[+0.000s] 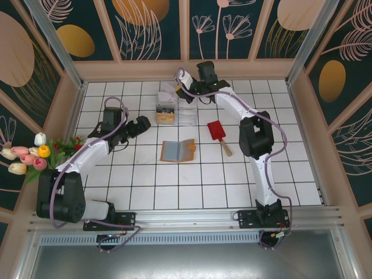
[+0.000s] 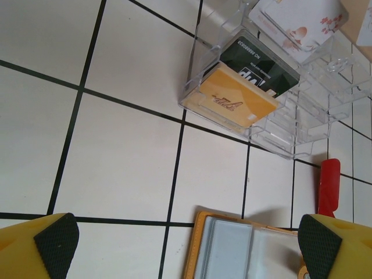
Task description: Take the credit cards out of the card holder
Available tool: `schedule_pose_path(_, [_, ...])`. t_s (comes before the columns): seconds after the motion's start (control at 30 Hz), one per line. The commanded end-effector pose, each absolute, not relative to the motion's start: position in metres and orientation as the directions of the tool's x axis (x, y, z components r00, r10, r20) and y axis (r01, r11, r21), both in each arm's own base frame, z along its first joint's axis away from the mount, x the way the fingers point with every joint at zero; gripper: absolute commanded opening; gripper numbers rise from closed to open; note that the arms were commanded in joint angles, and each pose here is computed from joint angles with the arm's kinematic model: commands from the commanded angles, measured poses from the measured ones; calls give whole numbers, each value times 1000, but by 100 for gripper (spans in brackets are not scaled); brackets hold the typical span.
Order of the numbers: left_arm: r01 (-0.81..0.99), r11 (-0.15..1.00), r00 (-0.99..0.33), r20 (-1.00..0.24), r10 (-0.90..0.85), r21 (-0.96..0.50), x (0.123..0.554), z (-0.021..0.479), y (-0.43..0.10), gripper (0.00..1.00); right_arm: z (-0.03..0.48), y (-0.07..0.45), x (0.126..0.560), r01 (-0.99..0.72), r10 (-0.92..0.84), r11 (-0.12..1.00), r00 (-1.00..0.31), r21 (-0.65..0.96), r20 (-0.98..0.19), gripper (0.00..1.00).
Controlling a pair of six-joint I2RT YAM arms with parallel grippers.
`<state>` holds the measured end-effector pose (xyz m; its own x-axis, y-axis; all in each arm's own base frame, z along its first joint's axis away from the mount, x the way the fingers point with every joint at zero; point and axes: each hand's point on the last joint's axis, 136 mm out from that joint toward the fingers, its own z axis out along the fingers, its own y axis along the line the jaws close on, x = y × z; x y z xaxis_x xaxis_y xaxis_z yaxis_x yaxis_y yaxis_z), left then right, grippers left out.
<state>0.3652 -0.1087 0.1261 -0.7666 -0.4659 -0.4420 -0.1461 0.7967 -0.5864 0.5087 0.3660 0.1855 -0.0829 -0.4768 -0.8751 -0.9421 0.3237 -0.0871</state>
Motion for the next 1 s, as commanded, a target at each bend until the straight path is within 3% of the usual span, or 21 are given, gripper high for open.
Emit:
schedule_pose_path(0.0, [-138,803,-783,-432,-447,-579,362,120,-109,99,186,369,512,-951,-489,285,-34,-122,-872,0])
schedule_pose_path(0.47, [-120,793,-795,-421,-437,-597,361,116,-114,99,157,371,525,-942,-540,300,-36,-152,-841,0])
schedule_pose_path(0.97, [-118,794,-807,-408,-427,-596,361,111,-116,98,145,367,524,-939,-575,305,-51,-156,-816,11])
